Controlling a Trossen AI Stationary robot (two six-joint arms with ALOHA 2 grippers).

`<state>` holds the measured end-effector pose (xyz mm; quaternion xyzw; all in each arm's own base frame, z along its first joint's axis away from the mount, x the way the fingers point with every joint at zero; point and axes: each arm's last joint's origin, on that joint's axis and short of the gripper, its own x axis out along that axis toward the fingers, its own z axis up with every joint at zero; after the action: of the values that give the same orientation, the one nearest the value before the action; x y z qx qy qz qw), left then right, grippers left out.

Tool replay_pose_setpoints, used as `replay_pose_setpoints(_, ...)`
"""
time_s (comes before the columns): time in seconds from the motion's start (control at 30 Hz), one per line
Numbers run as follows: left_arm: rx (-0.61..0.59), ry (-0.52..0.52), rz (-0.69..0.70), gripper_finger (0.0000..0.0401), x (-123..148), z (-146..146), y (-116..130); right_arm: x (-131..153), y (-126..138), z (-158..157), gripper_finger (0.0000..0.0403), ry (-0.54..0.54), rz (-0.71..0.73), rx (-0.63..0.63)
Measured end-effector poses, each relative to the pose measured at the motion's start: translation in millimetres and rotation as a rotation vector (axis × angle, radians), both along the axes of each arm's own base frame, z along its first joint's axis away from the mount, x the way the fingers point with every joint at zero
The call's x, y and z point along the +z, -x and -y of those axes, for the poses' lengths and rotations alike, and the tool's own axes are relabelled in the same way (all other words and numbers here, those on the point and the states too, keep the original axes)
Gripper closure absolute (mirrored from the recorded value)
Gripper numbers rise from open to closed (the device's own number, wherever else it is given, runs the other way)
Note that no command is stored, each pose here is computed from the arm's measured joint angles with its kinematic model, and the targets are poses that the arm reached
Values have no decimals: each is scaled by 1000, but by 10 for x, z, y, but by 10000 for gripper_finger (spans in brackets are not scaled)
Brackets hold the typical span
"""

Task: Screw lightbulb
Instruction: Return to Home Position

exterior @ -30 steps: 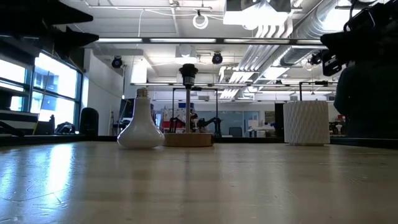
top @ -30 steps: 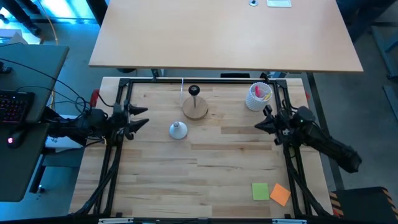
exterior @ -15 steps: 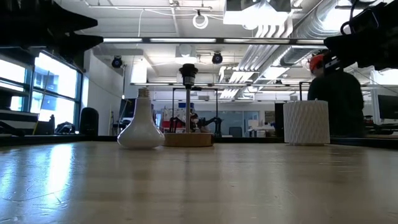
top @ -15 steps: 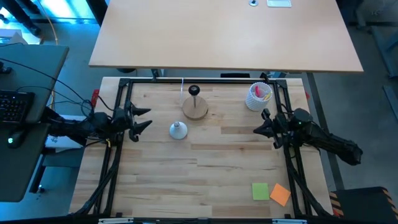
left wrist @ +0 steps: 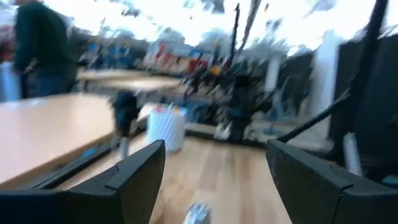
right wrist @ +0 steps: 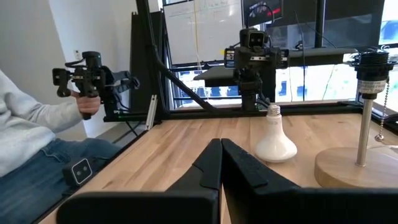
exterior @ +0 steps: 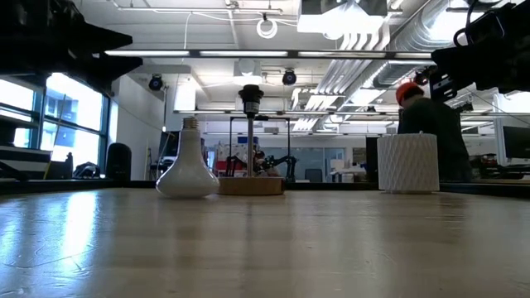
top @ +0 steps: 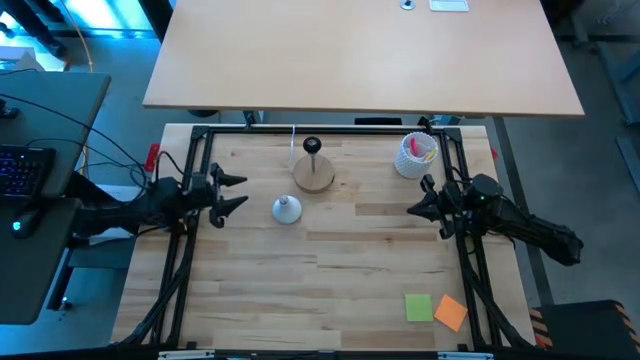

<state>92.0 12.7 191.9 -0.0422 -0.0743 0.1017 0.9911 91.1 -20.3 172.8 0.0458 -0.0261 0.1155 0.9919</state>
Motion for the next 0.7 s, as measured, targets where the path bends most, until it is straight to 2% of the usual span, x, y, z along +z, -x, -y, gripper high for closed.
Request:
replay_pose_setpoints(0.07, -40, -8, 62, 126, -57, -21, -20, 0, 0, 0, 403, 1, 0, 0)
replay_pose_setpoints(0.3, -70, -6, 54, 126, -67, -126, -4, 0, 0, 0, 402, 34, 8, -3)
replay_pose_setpoints(0.4, -94, -4, 68, 126, -52, -151, 10, 1, 0, 1, 402, -1, 0, -1)
replay_pose_setpoints(0.53, 36, 81, 23, 126, -116, -213, 15, -6, 0, 1, 402, -28, -13, 1)
replay_pose_setpoints(0.7, 119, 106, -11, 126, -157, -239, 14, -4, 0, 1, 402, -28, -12, 1)
